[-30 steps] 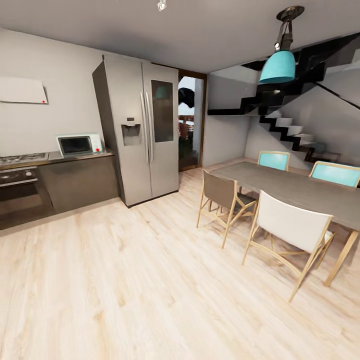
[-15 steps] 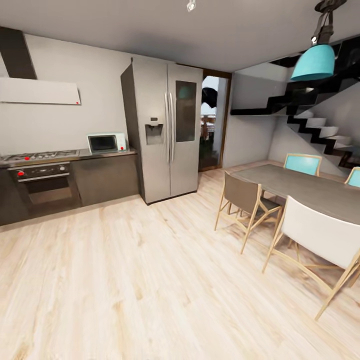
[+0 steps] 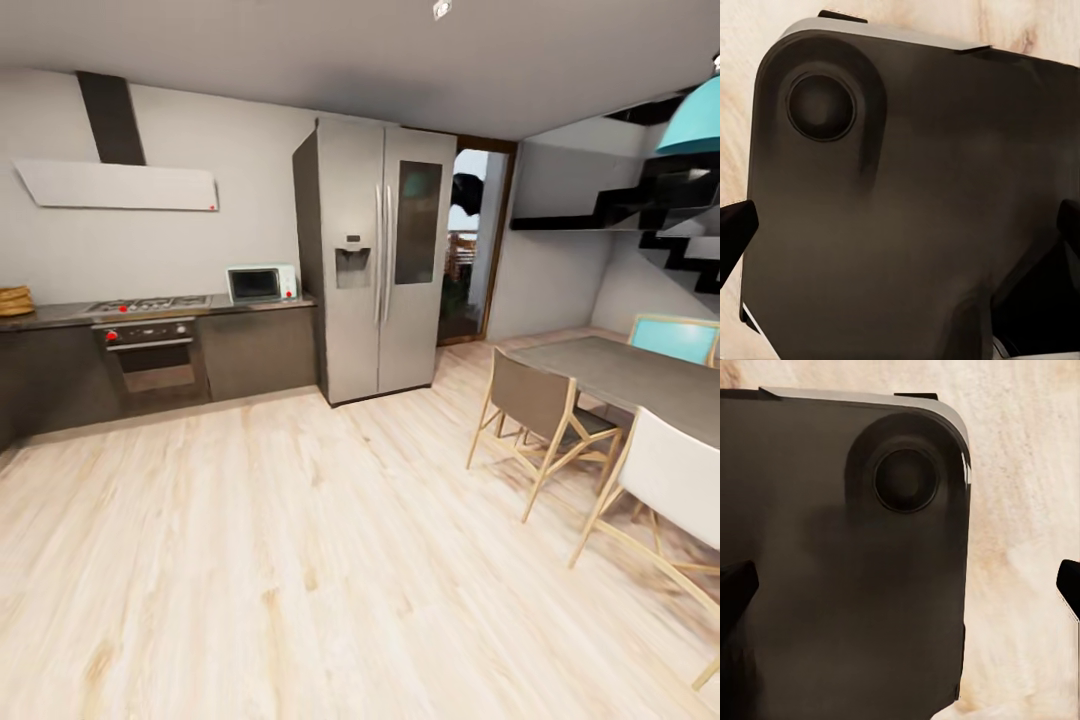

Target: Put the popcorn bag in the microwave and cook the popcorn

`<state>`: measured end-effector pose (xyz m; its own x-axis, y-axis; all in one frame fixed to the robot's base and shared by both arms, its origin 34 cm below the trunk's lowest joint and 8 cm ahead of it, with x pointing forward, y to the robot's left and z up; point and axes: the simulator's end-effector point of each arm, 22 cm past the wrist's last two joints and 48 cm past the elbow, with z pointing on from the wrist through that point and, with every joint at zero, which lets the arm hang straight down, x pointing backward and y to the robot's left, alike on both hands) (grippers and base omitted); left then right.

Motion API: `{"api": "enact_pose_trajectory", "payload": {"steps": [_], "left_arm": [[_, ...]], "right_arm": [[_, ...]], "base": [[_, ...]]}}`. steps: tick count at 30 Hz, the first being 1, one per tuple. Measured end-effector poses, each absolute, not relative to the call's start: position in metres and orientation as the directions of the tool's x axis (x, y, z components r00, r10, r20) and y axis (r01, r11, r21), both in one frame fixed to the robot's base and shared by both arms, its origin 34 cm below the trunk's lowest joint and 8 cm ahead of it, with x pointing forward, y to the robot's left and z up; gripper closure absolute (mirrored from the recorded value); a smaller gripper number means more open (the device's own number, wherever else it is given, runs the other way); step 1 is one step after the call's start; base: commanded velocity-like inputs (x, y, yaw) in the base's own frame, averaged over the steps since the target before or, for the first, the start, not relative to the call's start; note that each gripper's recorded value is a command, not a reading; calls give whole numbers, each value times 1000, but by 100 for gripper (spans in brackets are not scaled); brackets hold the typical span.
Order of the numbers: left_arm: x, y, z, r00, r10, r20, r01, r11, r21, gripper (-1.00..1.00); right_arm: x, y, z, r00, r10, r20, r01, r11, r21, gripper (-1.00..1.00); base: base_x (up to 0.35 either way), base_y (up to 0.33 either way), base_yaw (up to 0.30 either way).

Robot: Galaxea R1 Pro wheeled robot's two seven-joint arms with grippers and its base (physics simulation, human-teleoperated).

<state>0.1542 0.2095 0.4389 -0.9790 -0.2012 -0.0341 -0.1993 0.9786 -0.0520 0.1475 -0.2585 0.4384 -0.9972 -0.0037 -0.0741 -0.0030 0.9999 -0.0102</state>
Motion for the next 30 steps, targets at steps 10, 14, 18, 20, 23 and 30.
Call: {"api": "enact_pose_trajectory", "payload": {"steps": [10, 14, 18, 20, 23, 30], "left_arm": [[154, 208, 439, -979, -200, -34, -199, 979, -53, -100], [154, 209, 439, -979, -201, -34, -199, 979, -53, -100], [154, 209, 439, -979, -201, -34, -199, 979, -52, -100], [154, 209, 439, -979, -201, -34, -199, 979, -52, -100], [154, 210, 439, -979, -201, -34, -199, 979, -52, -100], [155, 210, 439, -979, -201, -35, -199, 979, -52, -100]], "right_arm": [[147, -258, 438, -997, -4, -74, -3, 1000, -10, -100], [147, -258, 438, -997, -4, -74, -3, 1000, -10, -100], [147, -259, 438, -997, -4, -74, -3, 1000, -10, -100], [147, -258, 438, -997, -4, -73, -3, 1000, -10, -100], [147, -258, 438, -997, -4, -73, -3, 1000, -10, -100], [148, -258, 438, -997, -4, -75, -3, 1000, -10, -100]], "base": [[0, 0, 274], [0, 0, 274], [0, 0, 274], [0, 0, 274], [0, 0, 274], [0, 0, 274]]}}
